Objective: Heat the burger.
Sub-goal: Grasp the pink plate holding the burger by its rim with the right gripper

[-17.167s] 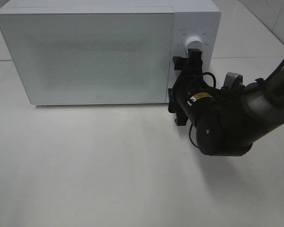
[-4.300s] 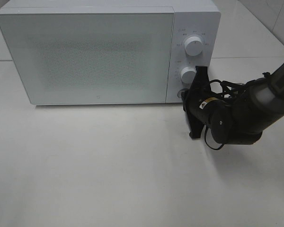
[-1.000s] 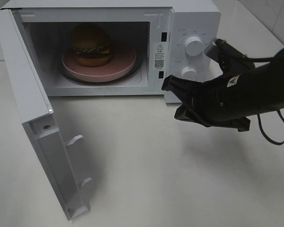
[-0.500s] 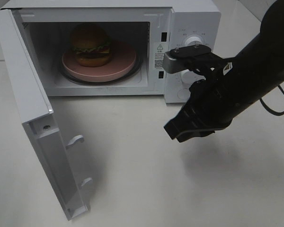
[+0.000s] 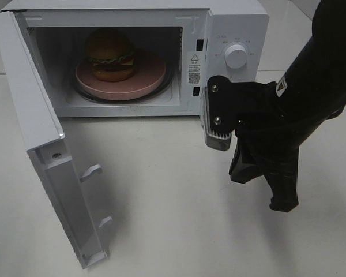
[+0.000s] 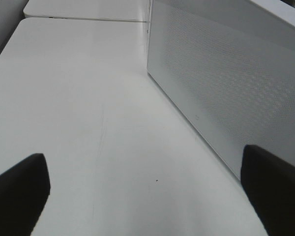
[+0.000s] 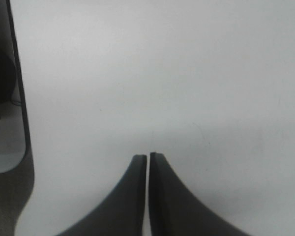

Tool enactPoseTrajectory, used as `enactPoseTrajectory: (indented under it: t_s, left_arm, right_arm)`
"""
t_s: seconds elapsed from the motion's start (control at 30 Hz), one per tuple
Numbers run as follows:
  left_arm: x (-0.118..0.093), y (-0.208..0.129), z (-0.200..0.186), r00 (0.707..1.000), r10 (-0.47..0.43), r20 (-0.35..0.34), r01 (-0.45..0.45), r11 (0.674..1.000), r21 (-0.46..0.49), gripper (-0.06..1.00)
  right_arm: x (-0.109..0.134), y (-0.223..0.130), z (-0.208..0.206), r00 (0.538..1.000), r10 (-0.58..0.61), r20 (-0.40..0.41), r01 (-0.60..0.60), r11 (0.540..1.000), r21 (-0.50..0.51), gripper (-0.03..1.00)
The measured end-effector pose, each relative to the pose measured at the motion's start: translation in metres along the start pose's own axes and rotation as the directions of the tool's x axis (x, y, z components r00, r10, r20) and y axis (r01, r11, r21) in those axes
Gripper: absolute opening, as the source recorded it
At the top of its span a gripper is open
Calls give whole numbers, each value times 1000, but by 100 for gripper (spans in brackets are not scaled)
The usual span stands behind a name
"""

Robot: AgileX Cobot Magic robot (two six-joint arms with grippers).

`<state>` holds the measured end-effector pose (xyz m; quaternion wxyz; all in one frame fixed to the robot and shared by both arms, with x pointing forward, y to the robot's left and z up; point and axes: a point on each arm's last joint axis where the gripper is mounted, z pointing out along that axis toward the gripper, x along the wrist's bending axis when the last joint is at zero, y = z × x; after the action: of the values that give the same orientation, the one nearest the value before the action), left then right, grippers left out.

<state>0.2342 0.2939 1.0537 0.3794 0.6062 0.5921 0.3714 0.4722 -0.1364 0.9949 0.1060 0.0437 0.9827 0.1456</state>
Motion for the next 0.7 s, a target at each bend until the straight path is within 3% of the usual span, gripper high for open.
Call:
enactPoseTrajectory:
  t_s: [0.03, 0.17, 0.2, 0.23, 0.27, 0.33, 0.4, 0.43, 0.47, 0.53, 0.7]
  left_arm:
    - [0, 0, 0, 1000, 0, 0, 0, 1000, 0, 98]
    - [0, 0, 0, 1000, 0, 0, 0, 1000, 0, 98]
    - [0, 0, 0, 1000, 0, 0, 0, 1000, 0, 98]
    - [0, 0, 0, 1000, 0, 0, 0, 1000, 0, 98]
    - [0, 0, 0, 1000, 0, 0, 0, 1000, 0, 98]
    - [0, 0, 0, 1000, 0, 0, 0, 1000, 0, 98]
    - [0, 0, 0, 1000, 0, 0, 0, 1000, 0, 98]
    - [0, 0, 0, 1000, 0, 0, 0, 1000, 0, 98]
    - [0, 0, 0, 1000, 0, 0, 0, 1000, 0, 98]
    - [0, 0, 0, 1000, 0, 0, 0, 1000, 0, 98]
    - [0, 0, 0, 1000, 0, 0, 0, 1000, 0, 98]
  right_arm:
    - [2, 2, 0, 996, -93, 4, 93, 996, 11, 9]
    - [4, 3, 1, 977, -211, 15, 210, 977, 41, 17]
    - [4, 4, 1, 970, -242, 19, 241, 969, 52, 22]
    - [4, 5, 1, 959, -280, 35, 278, 958, 67, 33]
    - [4, 5, 1, 959, -280, 35, 278, 958, 67, 33]
    - [2, 8, 0, 948, -309, 78, 304, 950, 76, 51]
    - [2, 10, 1, 944, -318, 90, 311, 947, 80, 57]
    - [1, 12, 0, 938, -326, 114, 317, 944, 93, 71]
    - [1, 12, 0, 938, -326, 114, 317, 944, 93, 71]
    - [-3, 17, -4, 934, -323, 153, 311, 945, 102, 85]
    - [-14, 24, -14, 924, -313, 220, 297, 949, 107, 92]
